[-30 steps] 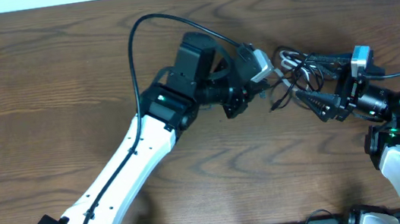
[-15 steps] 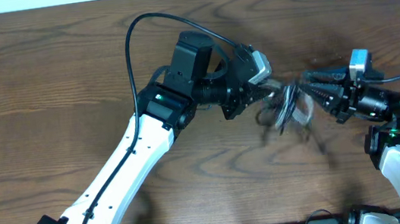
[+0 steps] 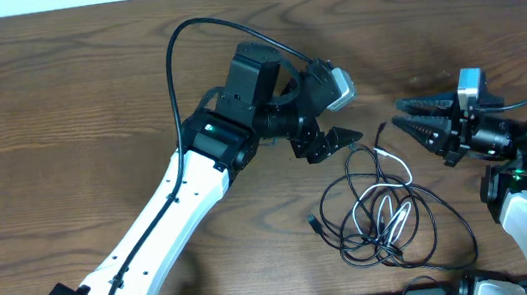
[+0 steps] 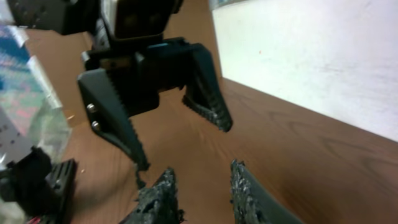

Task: Untangle cables
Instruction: 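Open both grippers and drop the cable bundle onto the table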

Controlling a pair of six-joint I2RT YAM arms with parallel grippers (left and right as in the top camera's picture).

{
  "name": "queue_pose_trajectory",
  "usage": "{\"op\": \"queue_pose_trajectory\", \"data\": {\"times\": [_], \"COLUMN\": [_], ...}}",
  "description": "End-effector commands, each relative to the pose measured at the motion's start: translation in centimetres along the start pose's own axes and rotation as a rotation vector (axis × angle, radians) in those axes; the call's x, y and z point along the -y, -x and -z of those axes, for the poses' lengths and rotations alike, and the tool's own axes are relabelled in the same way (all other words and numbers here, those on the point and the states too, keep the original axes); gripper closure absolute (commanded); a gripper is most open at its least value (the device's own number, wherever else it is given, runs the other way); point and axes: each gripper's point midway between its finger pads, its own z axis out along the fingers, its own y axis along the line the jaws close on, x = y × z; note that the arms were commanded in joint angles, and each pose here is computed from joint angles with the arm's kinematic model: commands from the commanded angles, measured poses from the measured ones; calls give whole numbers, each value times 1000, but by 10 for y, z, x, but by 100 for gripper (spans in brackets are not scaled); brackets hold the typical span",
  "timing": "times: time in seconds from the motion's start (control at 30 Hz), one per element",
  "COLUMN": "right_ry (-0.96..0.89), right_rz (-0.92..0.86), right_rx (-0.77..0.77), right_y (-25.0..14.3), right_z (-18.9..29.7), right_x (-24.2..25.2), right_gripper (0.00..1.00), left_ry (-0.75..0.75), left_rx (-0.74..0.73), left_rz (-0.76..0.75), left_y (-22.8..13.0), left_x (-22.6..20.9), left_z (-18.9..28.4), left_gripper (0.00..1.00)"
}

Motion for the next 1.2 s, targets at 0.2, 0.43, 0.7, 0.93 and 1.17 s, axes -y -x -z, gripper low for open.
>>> {"op": "queue_pose_trajectory", "data": {"times": [0.2,0.43,0.7,0.93,1.17], "right_ry": [117,108,104,81,3], "right_rz": [-119,-289,-430,-444,-355], "right_rx": [-68,-78,-87,-81,-33], "right_y": [-16,-39,-62,-65,-38], "right_z": [3,6,7,9,8], "right_x": [-17,-17,-24,-31,-33], "right_gripper": [51,45,1,1,1], "left_ry": [42,89,88,91,102], "left_rx": [-43,-86,-95,-93,-94], "left_rz": [18,43,54,99,94], "left_y": [-8,-19,-21,-21,-21], "left_x": [-5,-14,-13,-13,-16], "left_z": [5,7,8,8,9], "left_gripper": [12,7,7,7,7]}}
